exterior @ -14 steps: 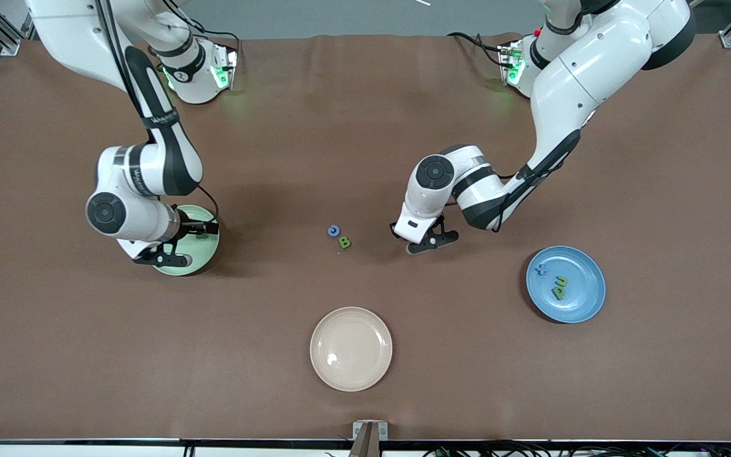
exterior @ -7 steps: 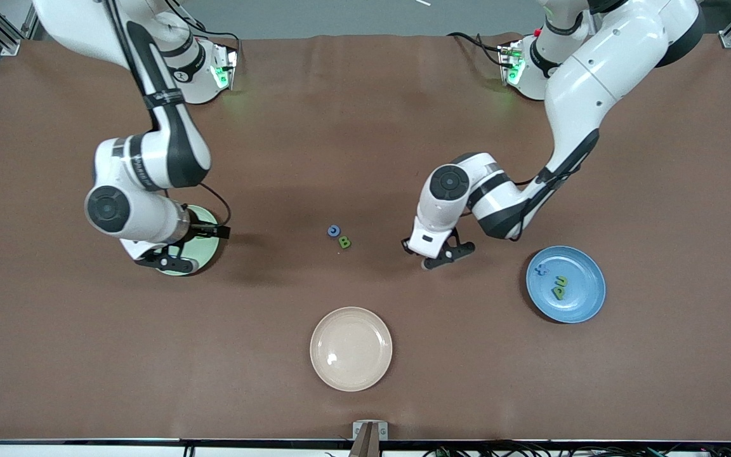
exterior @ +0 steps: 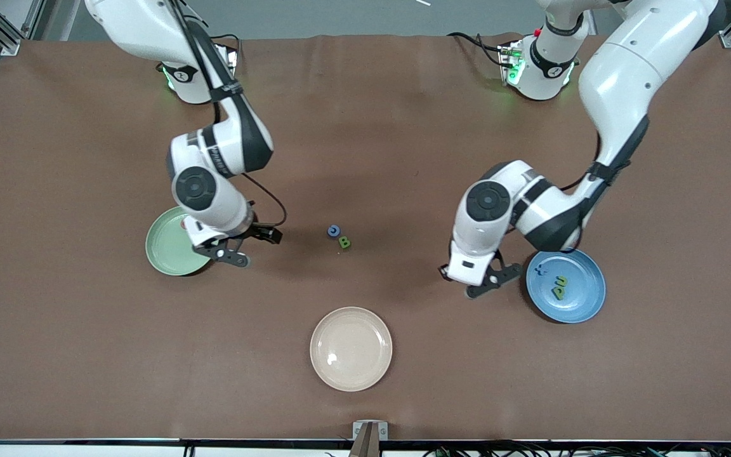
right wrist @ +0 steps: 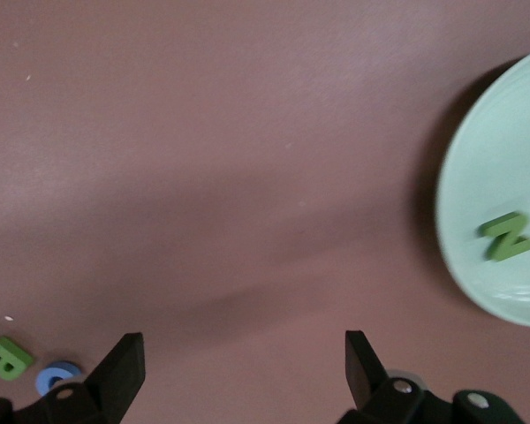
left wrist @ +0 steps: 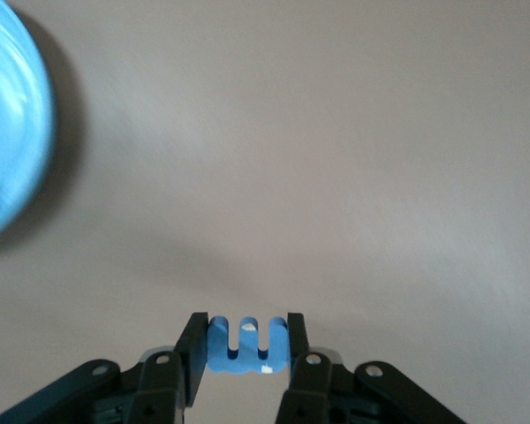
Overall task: Sort upper and lower case letters into plates
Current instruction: 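Drop the m in the blue plate while the right gripper grasps the C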
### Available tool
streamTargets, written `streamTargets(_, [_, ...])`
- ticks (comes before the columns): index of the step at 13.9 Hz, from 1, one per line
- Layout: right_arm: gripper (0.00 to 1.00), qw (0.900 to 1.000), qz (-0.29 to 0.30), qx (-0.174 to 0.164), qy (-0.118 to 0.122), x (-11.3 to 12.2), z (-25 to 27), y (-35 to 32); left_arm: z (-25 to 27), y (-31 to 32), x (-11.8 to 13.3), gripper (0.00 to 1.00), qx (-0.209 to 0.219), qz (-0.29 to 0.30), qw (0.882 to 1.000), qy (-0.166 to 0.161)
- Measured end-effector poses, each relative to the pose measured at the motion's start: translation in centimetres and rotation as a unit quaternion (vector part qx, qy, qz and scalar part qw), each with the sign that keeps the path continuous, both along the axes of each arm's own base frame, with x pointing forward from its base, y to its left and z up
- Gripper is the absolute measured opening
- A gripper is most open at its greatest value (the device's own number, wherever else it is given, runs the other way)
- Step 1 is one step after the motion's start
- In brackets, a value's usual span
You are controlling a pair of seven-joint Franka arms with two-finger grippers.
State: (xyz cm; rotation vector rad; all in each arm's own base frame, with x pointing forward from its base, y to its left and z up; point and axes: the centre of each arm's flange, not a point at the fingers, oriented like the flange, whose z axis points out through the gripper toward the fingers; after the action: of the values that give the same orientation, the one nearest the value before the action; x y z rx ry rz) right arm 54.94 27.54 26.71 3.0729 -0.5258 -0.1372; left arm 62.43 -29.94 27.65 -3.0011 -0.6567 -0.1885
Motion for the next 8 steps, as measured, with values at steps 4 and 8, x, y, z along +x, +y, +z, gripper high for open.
streamTargets(4, [1.0, 0.999, -0.036, -0.011, -0.027, -3.4, -4.3, 6.5, 1.7, 8.3, 3.9, 0.4, 0.01, -0.012, 1.0, -0.005])
streamTargets(8, [1.0, 0.997, -0.055, -0.015, -0.043, -4.9, -7.0, 9.0, 1.8, 15.1, 5.7, 0.4, 0.018, -0.027, 0.999, 0.003])
